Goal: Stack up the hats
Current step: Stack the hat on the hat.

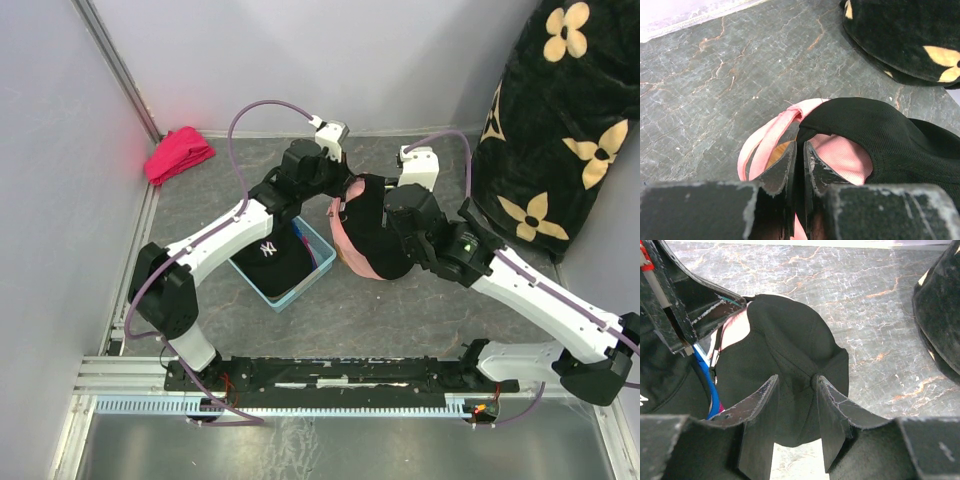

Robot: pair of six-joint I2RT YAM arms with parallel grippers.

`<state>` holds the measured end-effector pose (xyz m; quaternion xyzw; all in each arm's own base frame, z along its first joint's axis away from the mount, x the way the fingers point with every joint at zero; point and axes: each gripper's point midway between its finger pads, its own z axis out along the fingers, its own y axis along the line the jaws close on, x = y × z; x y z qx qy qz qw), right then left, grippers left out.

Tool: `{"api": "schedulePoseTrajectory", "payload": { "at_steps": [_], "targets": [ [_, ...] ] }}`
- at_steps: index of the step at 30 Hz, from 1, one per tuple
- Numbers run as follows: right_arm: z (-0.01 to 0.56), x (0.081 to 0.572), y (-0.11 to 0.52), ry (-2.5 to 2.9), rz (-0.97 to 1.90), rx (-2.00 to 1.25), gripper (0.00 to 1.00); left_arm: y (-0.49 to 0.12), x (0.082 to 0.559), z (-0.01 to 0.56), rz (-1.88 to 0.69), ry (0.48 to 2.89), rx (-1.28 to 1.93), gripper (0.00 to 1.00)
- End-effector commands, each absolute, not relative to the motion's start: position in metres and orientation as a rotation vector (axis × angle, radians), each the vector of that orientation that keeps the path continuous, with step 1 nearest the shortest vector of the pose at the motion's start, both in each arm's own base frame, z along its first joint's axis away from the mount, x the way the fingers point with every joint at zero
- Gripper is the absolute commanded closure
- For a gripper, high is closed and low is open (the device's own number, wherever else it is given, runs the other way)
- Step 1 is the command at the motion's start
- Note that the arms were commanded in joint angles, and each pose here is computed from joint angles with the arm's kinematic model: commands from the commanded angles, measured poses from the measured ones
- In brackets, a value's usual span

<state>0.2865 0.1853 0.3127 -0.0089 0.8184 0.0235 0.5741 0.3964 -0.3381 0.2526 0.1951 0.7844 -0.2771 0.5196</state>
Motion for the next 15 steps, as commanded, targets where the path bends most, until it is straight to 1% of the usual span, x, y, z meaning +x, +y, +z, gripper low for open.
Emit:
{"api": "schedulePoseTrajectory", "payload": {
  "at_steps": [1, 3, 8, 15],
  "targets": [
    [0.321, 0.288, 0.17, 1.873, 0.024, 0.035, 0.55, -0.324, 0.411, 0.291, -0.617, 1.79, 0.465, 0.87],
    [0.316, 0.288, 0.162, 1.876, 0.011, 0.057, 0.53, -0.322, 0.412, 0.291, -0.613, 1.79, 0.462, 0.87],
    [0.299, 0.289, 0.146, 1.892, 0.023, 0.109, 0.52, -0.316, 0.413, 0.295, -0.608, 1.786, 0.455, 0.87],
    [0.3, 0.296, 0.154, 1.9, 0.089, 0.088, 0.48, -0.315, 0.413, 0.294, -0.614, 1.792, 0.464, 0.87]
  ]
}}
